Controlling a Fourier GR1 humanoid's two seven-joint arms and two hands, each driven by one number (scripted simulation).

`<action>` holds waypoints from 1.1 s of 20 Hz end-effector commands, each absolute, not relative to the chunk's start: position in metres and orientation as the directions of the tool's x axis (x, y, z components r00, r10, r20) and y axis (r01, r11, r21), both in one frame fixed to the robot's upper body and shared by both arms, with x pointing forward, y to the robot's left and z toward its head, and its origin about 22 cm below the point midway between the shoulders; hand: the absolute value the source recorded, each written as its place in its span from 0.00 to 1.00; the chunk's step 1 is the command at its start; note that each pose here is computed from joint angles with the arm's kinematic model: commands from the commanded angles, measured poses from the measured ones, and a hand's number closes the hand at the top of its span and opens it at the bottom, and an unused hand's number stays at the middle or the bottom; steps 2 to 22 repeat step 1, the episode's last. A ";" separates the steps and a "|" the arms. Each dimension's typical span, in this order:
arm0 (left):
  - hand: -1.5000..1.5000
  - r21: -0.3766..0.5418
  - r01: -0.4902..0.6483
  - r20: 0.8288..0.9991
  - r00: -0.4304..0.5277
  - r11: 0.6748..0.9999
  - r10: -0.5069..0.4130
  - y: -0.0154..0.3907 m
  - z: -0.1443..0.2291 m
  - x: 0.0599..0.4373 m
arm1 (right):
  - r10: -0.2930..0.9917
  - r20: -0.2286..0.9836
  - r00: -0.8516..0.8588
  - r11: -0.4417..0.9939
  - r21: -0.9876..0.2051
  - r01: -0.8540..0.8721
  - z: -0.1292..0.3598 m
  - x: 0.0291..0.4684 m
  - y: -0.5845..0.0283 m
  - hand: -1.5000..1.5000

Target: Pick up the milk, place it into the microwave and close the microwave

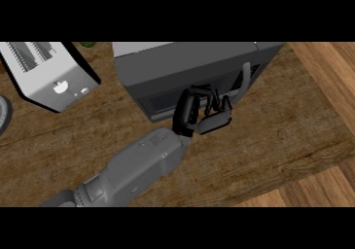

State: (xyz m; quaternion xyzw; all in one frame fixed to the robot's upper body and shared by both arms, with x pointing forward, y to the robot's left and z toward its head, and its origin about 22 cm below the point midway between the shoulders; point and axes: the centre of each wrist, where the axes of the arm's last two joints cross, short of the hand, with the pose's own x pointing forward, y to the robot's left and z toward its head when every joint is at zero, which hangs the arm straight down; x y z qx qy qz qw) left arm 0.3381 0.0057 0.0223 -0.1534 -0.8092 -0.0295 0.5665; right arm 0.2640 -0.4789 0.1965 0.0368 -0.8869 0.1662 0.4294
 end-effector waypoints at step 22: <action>1.00 -0.124 0.237 0.924 -0.328 0.964 0.199 0.007 0.043 0.362 | 0.062 0.772 -0.632 0.938 -0.262 -0.228 0.200 0.266 -0.484 0.00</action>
